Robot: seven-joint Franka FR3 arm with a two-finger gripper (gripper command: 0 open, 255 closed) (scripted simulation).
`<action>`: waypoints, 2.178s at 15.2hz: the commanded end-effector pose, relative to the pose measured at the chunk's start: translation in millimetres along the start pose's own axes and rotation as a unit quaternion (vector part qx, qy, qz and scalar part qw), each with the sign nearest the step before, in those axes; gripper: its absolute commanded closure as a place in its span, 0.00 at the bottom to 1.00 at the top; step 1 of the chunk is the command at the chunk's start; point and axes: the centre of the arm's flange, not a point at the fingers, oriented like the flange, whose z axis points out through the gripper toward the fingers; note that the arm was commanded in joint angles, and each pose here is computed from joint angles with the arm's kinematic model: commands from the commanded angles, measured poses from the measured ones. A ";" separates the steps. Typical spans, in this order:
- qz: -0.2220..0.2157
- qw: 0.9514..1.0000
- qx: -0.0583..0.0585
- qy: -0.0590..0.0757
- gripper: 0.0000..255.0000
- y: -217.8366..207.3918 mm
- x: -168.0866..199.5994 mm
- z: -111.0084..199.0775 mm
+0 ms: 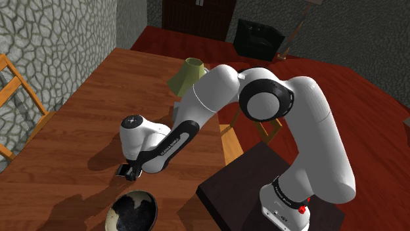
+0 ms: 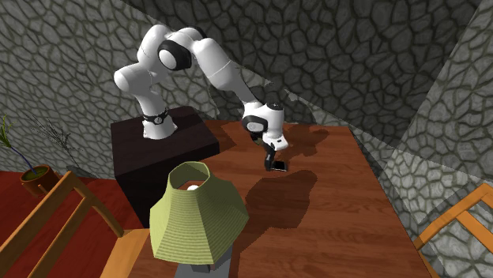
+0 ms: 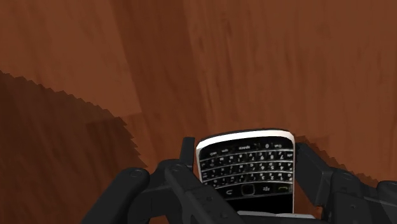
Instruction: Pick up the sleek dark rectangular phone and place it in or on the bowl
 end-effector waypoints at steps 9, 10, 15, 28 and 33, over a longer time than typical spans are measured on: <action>0.000 1.000 0.000 0.000 1.00 -0.1 0.9 -53.5; 0.000 1.000 0.000 0.000 1.00 -0.2 1.0 -58.8; 0.000 1.000 0.000 0.000 1.00 -0.5 1.2 -85.2; 0.000 1.000 0.000 0.000 1.00 -1.3 1.9 -153.8; 0.000 1.000 0.000 0.000 1.00 -34.5 -19.7 -164.3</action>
